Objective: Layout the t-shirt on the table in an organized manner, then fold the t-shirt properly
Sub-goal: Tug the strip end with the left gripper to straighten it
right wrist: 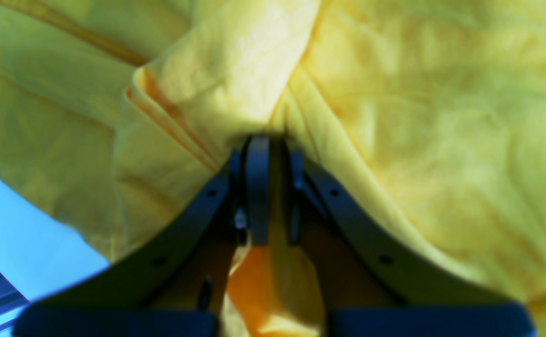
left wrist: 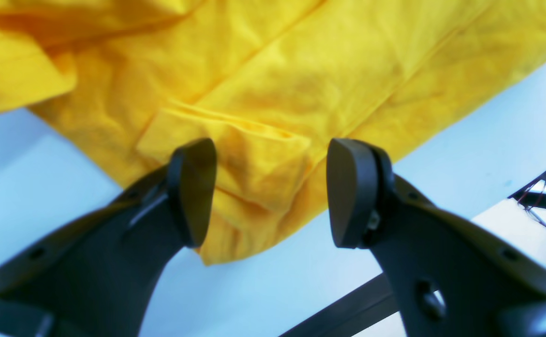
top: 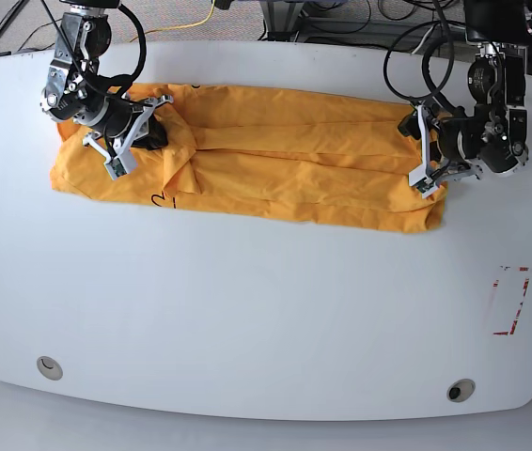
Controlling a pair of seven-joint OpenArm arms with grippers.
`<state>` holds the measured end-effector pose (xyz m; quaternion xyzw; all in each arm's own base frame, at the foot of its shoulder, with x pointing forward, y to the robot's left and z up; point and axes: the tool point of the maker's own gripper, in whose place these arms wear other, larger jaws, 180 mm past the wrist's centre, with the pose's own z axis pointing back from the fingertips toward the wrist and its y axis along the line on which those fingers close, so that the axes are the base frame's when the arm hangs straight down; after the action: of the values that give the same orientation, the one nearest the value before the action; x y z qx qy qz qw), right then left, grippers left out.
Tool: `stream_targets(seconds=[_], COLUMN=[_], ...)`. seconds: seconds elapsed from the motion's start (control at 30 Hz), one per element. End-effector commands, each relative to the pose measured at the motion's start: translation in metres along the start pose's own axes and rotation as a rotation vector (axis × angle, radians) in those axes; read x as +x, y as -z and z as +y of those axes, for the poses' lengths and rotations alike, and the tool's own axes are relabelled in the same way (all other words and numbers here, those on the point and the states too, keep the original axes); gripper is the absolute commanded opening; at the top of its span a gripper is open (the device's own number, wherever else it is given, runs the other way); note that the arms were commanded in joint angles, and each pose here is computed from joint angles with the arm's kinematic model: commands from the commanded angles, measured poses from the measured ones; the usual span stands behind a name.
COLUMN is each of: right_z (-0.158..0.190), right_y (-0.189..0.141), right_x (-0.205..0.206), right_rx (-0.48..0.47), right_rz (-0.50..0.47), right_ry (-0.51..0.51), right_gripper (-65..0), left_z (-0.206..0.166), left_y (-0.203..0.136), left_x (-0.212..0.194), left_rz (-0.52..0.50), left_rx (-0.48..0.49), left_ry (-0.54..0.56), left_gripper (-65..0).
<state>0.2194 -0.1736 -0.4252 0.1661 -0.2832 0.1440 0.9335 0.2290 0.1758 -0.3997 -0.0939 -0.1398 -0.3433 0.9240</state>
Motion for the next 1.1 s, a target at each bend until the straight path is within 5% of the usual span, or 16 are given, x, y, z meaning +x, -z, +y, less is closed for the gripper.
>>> stream_targets(seconds=[0.0, 0.5, 0.83, 1.07], right_z=[-0.005, -0.005, -0.006, -0.007], right_y=[-0.003, -0.003, -0.003, -0.003], right_x=[-0.005, -0.005, -0.005, -0.005], right_rx=[-0.024, -0.024, -0.026, -0.027], right_rz=[0.034, 0.034, 0.033, 0.032], right_ry=[-0.019, -0.019, -0.017, -0.016], right_gripper=[-59.9, -59.9, -59.9, -59.9], left_z=[0.005, 0.008, 0.01, 0.021], left_y=[-0.005, -0.002, -0.004, -0.006], left_x=[0.005, 0.002, 0.002, -0.006], left_rz=[-0.005, 0.026, 0.028, 0.075], left_rx=[0.024, 0.055, 0.062, 0.124], left_ry=[0.023, 0.035, 0.034, 0.043], left_gripper=[-29.7, -30.3, -53.6, -55.6])
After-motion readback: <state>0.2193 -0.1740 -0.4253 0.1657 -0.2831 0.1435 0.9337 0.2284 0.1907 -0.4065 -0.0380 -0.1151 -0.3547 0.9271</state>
